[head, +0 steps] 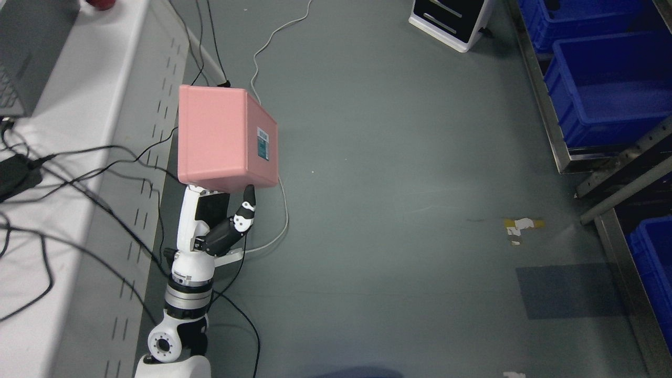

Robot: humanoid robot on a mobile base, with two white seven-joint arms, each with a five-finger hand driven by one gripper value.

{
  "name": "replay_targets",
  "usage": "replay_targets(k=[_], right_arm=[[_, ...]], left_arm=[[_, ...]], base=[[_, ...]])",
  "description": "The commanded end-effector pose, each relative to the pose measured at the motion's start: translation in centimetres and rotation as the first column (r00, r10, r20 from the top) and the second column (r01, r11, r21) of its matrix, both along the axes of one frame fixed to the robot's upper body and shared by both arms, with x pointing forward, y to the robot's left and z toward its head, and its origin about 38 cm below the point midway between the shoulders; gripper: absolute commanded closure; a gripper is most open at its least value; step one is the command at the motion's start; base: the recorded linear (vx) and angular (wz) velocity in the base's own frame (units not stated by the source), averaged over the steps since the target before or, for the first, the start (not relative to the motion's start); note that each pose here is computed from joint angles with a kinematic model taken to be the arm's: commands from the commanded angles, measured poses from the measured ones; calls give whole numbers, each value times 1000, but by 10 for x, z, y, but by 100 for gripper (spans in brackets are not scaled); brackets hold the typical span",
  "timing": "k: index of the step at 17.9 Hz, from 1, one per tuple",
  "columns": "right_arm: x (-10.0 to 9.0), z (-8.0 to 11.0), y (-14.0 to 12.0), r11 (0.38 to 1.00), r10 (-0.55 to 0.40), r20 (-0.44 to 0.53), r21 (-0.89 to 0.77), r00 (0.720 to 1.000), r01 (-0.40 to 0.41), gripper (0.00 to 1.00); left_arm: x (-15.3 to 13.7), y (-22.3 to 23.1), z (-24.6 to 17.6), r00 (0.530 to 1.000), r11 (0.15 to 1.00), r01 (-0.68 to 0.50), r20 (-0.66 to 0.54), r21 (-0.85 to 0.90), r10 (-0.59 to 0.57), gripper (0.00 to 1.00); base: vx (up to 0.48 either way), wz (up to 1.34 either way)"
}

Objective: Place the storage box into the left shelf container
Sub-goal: 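Hold the pink box up in the left hand while turning toward the shelving, then extend the left hand into the blue bin and lower the pink box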

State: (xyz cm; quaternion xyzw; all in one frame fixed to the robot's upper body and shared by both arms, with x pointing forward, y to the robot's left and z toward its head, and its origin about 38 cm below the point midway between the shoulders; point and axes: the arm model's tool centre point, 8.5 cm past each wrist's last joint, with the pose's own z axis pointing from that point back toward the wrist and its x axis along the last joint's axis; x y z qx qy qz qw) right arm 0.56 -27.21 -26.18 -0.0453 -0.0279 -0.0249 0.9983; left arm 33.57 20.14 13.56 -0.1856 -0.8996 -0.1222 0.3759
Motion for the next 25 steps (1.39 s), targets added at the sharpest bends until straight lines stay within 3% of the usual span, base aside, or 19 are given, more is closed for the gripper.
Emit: replay_targets(k=[1, 5, 10, 15, 17, 21, 25], right_arm=[[8, 1, -12, 1000, -20, 20, -19, 1000, 20, 0], [8, 1, -12, 1000, -20, 20, -19, 1000, 20, 0], [9, 1, -12, 1000, -19, 21, -19, 1000, 20, 0], [8, 1, -12, 1000, -20, 20, -19, 1000, 20, 0], [8, 1, -12, 1000, -20, 20, -19, 1000, 20, 0], [9, 1, -12, 1000, -19, 21, -19, 1000, 20, 0], [9, 1, -12, 1000, -19, 21, -19, 1000, 20, 0]], left_arm=[[0, -15, -30, 994, 996, 77, -83, 47, -73, 97], [-7, -26, -41, 988, 993, 113, -113, 47, -107, 97], [-65, -69, -102, 913, 932, 342, -276, 117, -301, 97], [-63, -64, -102, 919, 938, 327, -273, 119, -286, 97], [-52, -53, -97, 928, 946, 298, -272, 127, -256, 97], [3, -17, -66, 947, 967, 213, -273, 143, -168, 97], [40, 6, -40, 946, 973, 170, -303, 155, -116, 97]], base=[[390, -338], [395, -619], [371, -1170], [296, -1252], [214, -1071], [234, -983], [196, -681]])
